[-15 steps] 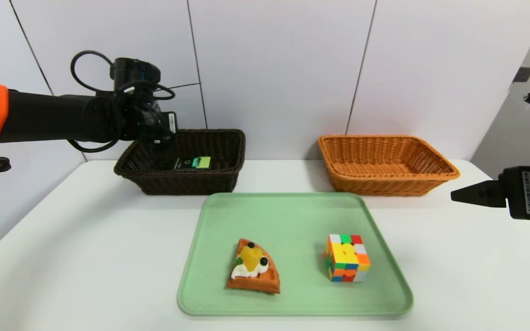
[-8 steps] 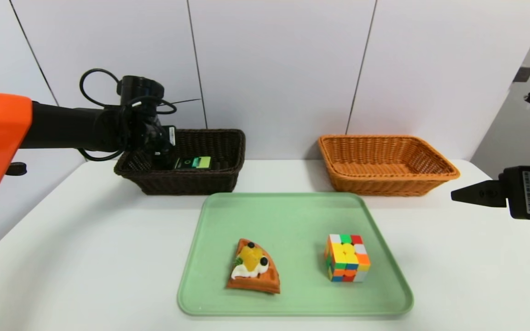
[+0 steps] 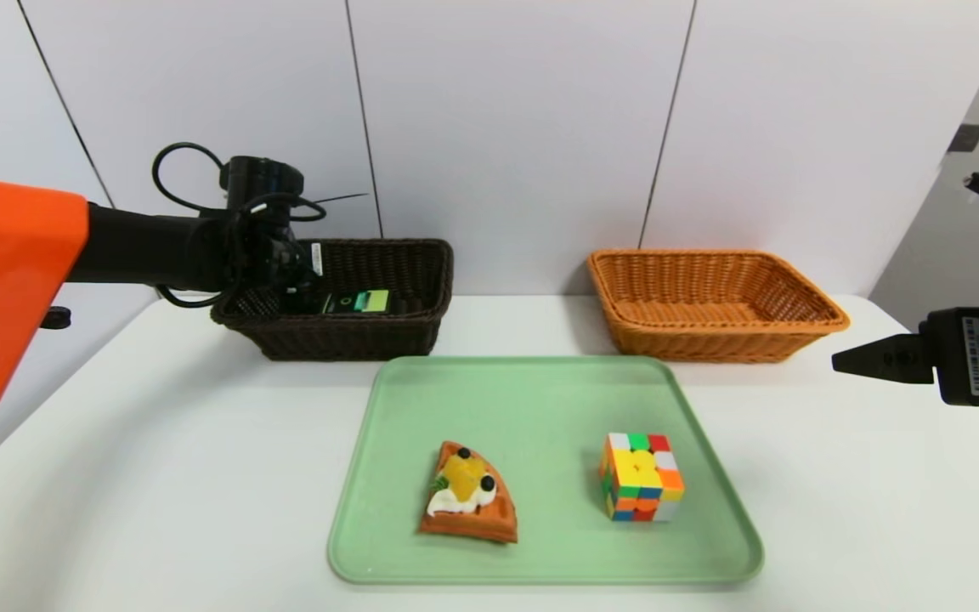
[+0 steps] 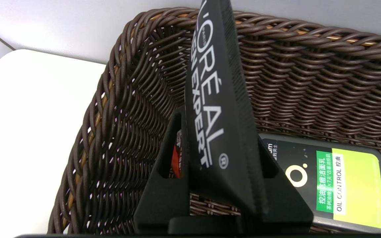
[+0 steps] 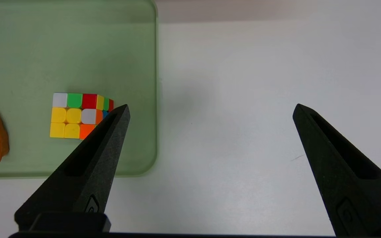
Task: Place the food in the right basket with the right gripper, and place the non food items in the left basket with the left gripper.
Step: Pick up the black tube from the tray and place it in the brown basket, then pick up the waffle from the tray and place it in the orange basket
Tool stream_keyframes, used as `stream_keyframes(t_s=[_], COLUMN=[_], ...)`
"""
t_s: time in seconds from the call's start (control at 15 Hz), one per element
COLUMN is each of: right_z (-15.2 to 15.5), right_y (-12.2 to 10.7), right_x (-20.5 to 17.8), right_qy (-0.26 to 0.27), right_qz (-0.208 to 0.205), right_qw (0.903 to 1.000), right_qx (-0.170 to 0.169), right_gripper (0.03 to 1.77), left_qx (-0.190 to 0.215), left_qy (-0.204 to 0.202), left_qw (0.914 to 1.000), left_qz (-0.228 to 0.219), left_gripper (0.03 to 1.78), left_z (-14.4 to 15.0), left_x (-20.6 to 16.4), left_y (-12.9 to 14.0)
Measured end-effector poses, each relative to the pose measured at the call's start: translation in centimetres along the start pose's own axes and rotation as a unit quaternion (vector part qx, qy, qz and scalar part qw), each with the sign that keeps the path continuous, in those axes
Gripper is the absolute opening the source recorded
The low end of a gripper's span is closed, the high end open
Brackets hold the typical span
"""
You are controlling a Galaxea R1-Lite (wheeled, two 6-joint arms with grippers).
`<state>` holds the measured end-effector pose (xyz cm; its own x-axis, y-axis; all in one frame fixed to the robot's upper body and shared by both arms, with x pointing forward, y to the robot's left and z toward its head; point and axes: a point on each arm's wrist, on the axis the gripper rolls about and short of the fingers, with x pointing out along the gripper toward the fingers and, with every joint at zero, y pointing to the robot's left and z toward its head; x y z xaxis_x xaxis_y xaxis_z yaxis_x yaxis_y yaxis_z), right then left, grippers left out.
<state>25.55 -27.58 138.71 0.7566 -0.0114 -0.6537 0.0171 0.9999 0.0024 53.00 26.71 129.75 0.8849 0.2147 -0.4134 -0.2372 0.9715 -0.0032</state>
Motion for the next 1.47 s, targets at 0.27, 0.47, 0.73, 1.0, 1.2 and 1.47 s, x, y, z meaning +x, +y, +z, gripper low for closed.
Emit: stream_keyframes(t_s=[0.27, 0.47, 0.73, 1.0, 1.2, 1.47], right_z=[0.0, 0.1, 0.1, 0.3, 1.0, 1.5], right_y=[0.1, 0.1, 0.1, 0.5, 1.4, 2.6], right_x=[0.2, 0.3, 0.2, -0.4, -1.0, -1.9], right_qy=[0.002, 0.002, 0.002, -0.012, -0.025, -0.043], right_qz=[-0.001, -0.001, 0.0, 0.022, 0.043, 0.074], right_qw=[1.0, 1.0, 1.0, 0.9993, 0.9982, 0.9929], right_qx=[-0.001, -0.006, -0.008, -0.029, -0.034, -0.082], right_gripper=[1.7, 1.7, 1.7, 1.7, 1.7, 1.7], left_qx=[-0.001, 0.002, -0.005, -0.002, 0.029, 0.056], left_qy=[0.005, 0.005, -0.022, -0.077, -0.107, -0.138], left_qw=[1.0, 1.0, 0.9997, 0.9968, 0.9934, 0.9877], left_qz=[0.004, 0.004, -0.004, -0.02, -0.027, -0.048], left_gripper=[0.76, 1.05, 1.32, 1.47, 1.54, 1.61], left_z=[-0.4, -0.3, 1.5, 5.1, 7.2, 9.0], left_x=[0.4, 0.4, -1.2, -5.8, -10.3, -15.8], left_y=[0.1, 0.0, 0.2, 0.7, 1.3, 2.2])
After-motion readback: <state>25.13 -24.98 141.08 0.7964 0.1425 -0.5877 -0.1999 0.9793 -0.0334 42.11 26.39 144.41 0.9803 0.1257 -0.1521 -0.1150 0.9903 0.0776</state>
